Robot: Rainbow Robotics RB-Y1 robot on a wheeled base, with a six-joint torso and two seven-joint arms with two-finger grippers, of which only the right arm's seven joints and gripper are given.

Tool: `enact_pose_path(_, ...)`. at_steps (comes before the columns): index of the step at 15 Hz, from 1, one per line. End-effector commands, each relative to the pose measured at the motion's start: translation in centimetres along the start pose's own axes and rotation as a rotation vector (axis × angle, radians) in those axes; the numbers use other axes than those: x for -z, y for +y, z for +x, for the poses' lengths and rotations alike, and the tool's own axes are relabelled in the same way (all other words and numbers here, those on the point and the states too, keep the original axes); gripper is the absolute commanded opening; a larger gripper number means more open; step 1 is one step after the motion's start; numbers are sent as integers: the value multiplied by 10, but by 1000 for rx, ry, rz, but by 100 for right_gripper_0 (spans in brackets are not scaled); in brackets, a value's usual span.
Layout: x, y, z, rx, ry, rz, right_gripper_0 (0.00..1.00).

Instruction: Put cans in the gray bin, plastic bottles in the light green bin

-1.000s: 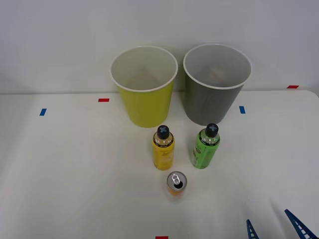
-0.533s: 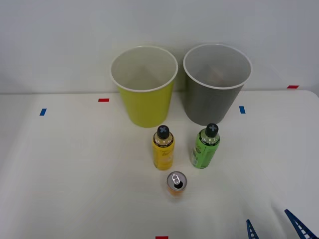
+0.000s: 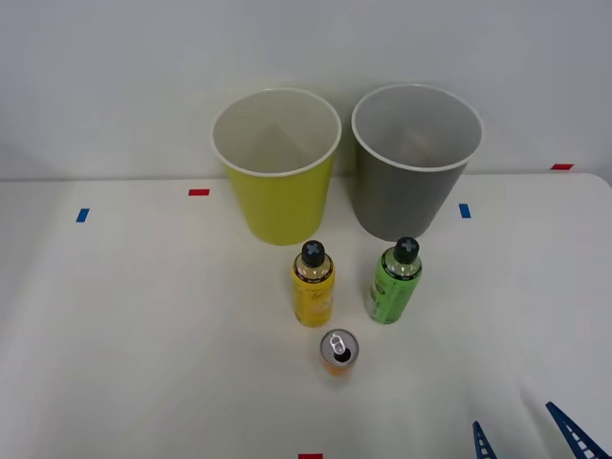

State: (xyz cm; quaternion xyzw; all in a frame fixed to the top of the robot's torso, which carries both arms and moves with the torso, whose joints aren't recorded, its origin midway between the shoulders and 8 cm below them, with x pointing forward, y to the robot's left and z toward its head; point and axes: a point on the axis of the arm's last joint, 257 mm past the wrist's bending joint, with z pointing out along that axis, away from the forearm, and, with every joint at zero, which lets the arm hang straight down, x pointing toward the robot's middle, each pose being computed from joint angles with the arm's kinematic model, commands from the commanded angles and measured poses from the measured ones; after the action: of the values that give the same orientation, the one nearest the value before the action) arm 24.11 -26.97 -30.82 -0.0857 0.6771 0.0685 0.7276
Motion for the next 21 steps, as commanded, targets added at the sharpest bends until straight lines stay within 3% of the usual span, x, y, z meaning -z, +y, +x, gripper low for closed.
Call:
enact_pose_path(1, 1, 2, 11, -18, 22, 13, 100)
enact_pose_path(3, 1, 2, 11, -18, 22, 13, 100)
enact_pose_path(4, -3, 15, -4, -75, -93, -10, 100)
enact_pose_path(6, -10, 17, -22, -42, -137, -44, 100)
enact_pose_path(11, -18, 32, -32, -103, -174, -60, 100)
enact_pose_path(15, -42, 47, -35, -102, -125, -45, 100)
enact_pose_path(17, -61, 56, -41, -56, -125, -28, 100)
enact_pose_path(21, -90, 71, -54, -109, -173, -16, 100)
